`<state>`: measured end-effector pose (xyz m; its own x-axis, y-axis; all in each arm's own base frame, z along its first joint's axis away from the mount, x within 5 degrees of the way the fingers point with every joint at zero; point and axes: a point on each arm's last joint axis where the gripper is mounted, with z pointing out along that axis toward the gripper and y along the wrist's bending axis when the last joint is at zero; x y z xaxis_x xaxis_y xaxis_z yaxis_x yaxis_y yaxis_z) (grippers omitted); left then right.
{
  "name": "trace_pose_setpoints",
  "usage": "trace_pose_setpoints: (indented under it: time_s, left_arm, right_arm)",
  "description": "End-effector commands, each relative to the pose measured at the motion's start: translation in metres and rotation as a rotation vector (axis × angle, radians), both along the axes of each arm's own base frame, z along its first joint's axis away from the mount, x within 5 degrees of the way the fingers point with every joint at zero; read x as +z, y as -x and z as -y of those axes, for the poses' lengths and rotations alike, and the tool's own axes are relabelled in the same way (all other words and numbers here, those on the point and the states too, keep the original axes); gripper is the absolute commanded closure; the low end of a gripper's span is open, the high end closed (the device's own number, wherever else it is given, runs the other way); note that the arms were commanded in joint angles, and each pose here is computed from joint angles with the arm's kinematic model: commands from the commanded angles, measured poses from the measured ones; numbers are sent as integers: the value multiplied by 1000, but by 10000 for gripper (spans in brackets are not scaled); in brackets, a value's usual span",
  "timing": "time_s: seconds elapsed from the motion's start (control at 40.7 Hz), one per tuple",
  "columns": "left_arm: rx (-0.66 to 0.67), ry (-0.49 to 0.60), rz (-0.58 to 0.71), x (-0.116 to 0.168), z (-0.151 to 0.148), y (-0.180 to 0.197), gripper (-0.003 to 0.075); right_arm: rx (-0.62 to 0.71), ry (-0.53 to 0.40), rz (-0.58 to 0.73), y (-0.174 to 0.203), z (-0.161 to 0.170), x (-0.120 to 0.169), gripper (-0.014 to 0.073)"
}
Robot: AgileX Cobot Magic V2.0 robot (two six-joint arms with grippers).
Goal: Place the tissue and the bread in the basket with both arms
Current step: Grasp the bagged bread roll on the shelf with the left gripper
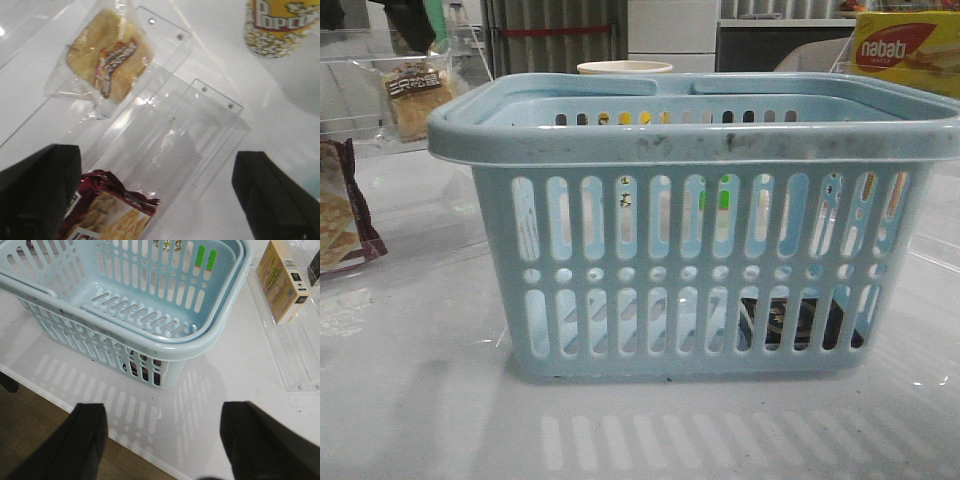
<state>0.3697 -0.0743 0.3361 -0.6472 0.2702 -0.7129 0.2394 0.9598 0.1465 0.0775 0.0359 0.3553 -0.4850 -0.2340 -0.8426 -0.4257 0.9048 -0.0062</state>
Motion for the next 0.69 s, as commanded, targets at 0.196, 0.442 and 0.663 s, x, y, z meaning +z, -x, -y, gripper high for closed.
trace_pose_setpoints:
  time_s: [0.196,0.442,0.663]
  left_arm:
    - [125,143,166,13,-34,-44,65]
    - [116,170,253,-8,-30,-69,65]
    - [105,186,339,-24,-28,-87,65]
  right_arm:
    - [-2,-29,84,-2,0,13,16]
    - [-2,-29,84,-2,0,13,16]
    - [-2,-29,84,-2,0,13,16]
